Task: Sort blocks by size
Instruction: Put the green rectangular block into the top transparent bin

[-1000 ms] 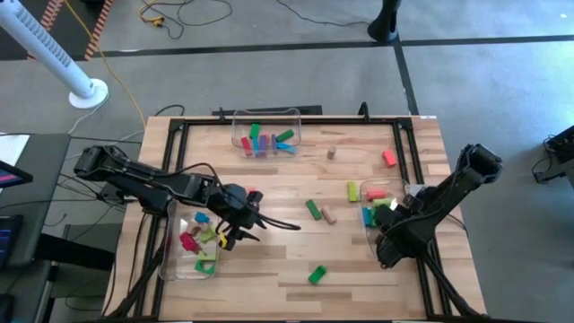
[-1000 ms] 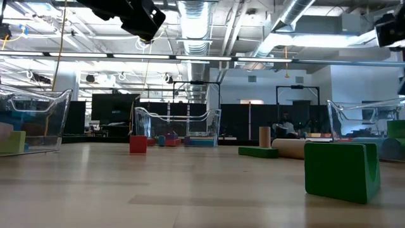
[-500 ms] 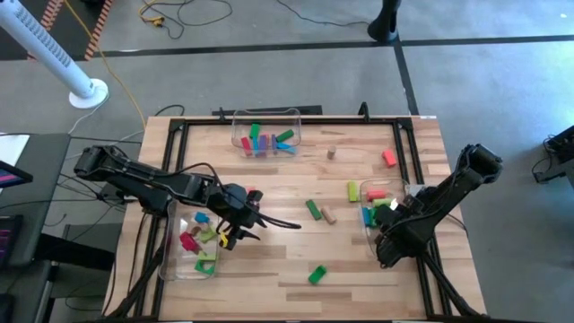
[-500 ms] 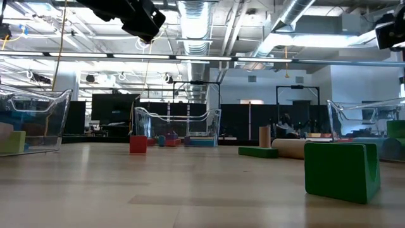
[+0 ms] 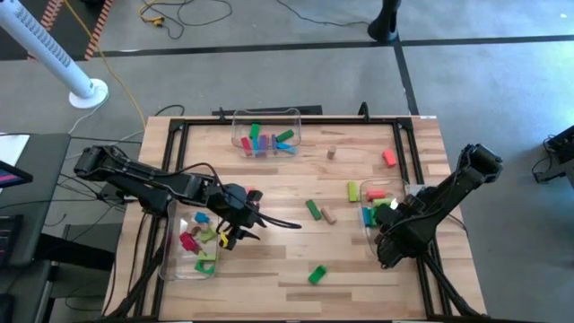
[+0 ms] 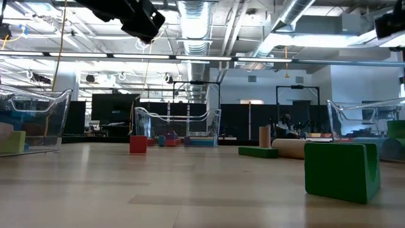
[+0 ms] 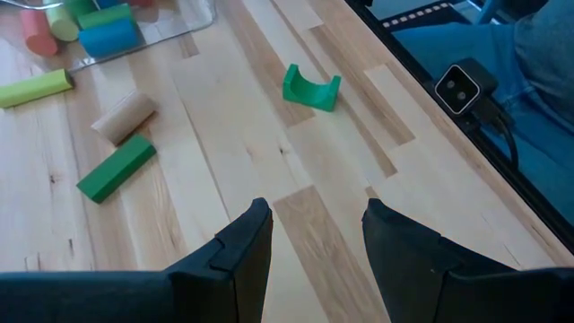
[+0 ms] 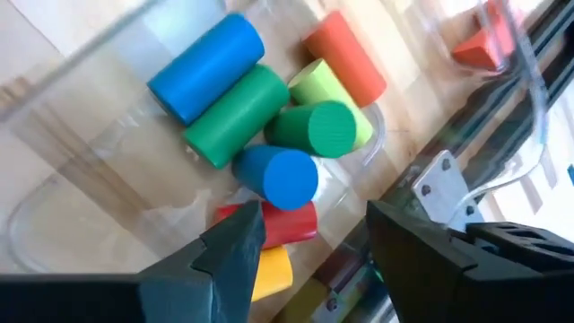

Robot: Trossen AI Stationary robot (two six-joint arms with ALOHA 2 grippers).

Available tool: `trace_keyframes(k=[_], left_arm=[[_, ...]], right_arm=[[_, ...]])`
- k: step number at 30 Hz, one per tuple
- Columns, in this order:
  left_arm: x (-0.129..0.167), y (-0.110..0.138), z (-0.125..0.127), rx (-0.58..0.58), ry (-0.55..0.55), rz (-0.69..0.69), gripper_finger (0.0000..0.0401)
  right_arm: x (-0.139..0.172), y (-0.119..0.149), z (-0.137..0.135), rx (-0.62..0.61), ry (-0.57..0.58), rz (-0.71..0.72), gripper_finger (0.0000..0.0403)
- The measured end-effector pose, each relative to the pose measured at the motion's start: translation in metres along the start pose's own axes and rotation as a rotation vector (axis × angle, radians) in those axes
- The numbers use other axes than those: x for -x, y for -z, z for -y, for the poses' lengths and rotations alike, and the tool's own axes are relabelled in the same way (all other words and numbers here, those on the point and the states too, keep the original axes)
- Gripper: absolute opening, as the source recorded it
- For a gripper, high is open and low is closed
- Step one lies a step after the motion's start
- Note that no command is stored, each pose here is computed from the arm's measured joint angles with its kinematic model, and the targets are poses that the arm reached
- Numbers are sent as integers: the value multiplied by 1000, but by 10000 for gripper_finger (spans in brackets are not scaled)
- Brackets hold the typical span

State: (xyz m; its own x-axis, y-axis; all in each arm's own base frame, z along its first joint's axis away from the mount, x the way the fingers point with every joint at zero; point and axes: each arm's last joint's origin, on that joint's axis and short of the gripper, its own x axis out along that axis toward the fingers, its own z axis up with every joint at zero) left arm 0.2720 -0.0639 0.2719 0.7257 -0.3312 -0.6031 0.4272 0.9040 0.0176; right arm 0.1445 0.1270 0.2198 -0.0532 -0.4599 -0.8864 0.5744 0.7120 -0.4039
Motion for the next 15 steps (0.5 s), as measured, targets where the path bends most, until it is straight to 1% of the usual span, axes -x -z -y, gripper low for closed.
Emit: trace_keyframes(k=[4,8,15], left_arm=[[0,0,0,5,1,-3,167],[0,0,0,5,1,-3,167],[-2,4,0,4,-1,4,167]], right_arm=[[14,-5,1,-16,-14,49,236],[27,-12,1,-24,-48,134,233],[39,-32,-1,6,-95,257,233]])
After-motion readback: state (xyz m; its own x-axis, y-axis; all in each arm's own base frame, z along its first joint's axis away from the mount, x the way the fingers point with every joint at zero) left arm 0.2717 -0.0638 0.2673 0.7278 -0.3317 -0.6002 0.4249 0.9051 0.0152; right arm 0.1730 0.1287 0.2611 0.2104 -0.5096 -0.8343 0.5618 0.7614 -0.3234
